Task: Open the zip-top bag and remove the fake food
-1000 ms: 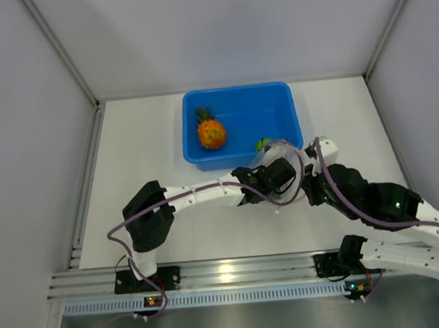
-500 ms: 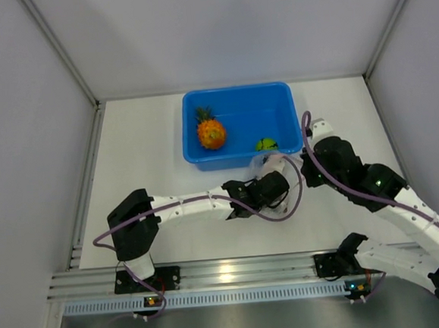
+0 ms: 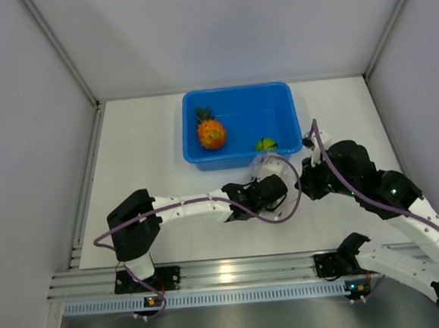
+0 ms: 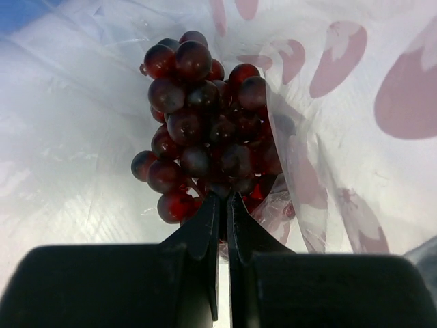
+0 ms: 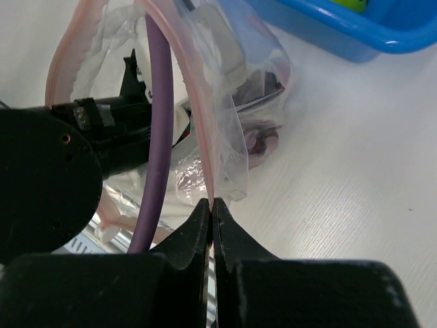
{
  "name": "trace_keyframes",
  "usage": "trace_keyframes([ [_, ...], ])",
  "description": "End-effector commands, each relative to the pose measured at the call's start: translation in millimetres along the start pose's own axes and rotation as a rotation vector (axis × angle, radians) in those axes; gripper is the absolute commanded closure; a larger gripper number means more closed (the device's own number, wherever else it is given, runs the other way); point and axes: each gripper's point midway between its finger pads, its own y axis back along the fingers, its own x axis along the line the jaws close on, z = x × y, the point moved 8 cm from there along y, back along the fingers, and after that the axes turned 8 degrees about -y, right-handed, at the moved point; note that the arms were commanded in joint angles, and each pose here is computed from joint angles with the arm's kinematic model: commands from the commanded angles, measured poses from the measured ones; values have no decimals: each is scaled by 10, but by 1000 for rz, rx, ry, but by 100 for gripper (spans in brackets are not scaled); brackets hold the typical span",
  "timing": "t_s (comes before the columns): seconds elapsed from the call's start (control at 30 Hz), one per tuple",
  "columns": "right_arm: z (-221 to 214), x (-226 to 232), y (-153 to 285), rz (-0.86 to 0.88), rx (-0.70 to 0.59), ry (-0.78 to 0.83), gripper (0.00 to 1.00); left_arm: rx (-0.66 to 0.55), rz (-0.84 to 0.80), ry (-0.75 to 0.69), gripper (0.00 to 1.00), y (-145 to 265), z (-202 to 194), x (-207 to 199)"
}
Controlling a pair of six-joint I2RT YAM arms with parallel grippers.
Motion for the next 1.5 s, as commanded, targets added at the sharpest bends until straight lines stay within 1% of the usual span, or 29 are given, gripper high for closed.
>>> trace_keyframes([
  [0.0,-192,-31,114,44,50,12,100,-141,26,13,95,132,297,6],
  [0.03,-238,-15,135,72,68,14,100,-147,31,12,89,137,314,1],
  [0.1,-298,-24,177,87,78,29,100,-164,55,11,88,132,358,11],
  [0.13,-357,-50,185,78,99,33,100,-164,72,8,89,128,365,30],
  [0.2,-416,-80,199,69,97,32,100,-165,106,-1,99,108,391,43],
  [0.3,-464,-109,187,48,108,21,100,-159,127,-12,100,97,384,54],
  [0.33,-448,-124,188,29,95,14,100,-156,131,-16,95,92,377,58],
  [0.4,-365,-99,206,30,25,-16,100,-153,128,-13,92,73,373,52],
  [0.43,-320,-83,215,38,-18,-27,100,-146,114,-11,88,56,364,37],
  [0.47,-227,-25,259,83,-101,-47,100,-132,107,-13,86,26,336,23],
  [0.5,-175,17,283,117,-138,-52,100,-126,101,-10,84,6,327,7],
  [0.57,-99,133,323,212,-162,-59,100,-104,93,-10,82,-70,290,-26],
  [0.6,-74,205,357,275,-152,-51,100,-97,89,-9,82,-95,275,-38],
  [0.7,-37,281,315,337,-124,-41,100,-64,54,1,65,-193,238,-104],
  [0.73,-44,281,306,340,-117,-33,100,-51,56,-2,57,-249,215,-109],
  [0.83,-72,230,268,293,-101,-35,100,-44,51,18,50,-319,232,-146],
  [0.87,-100,210,261,281,-98,-37,100,-42,49,29,49,-326,242,-140],
  [0.9,-116,189,249,265,-97,-40,100,-44,55,42,45,-345,254,-122],
  [1.0,-204,134,216,233,-70,-43,100,-68,84,87,38,-354,317,-93],
  [1.1,-304,124,175,252,-39,-49,100,-102,118,144,35,-380,415,-57],
  [1.13,-324,127,168,261,-38,-58,100,-110,125,155,32,-409,438,-43],
  [1.2,-391,114,151,271,-34,-63,100,-138,123,177,30,-445,518,-63],
  [1.47,-540,111,172,315,-23,-89,100,-97,183,184,23,-888,395,-80],
])
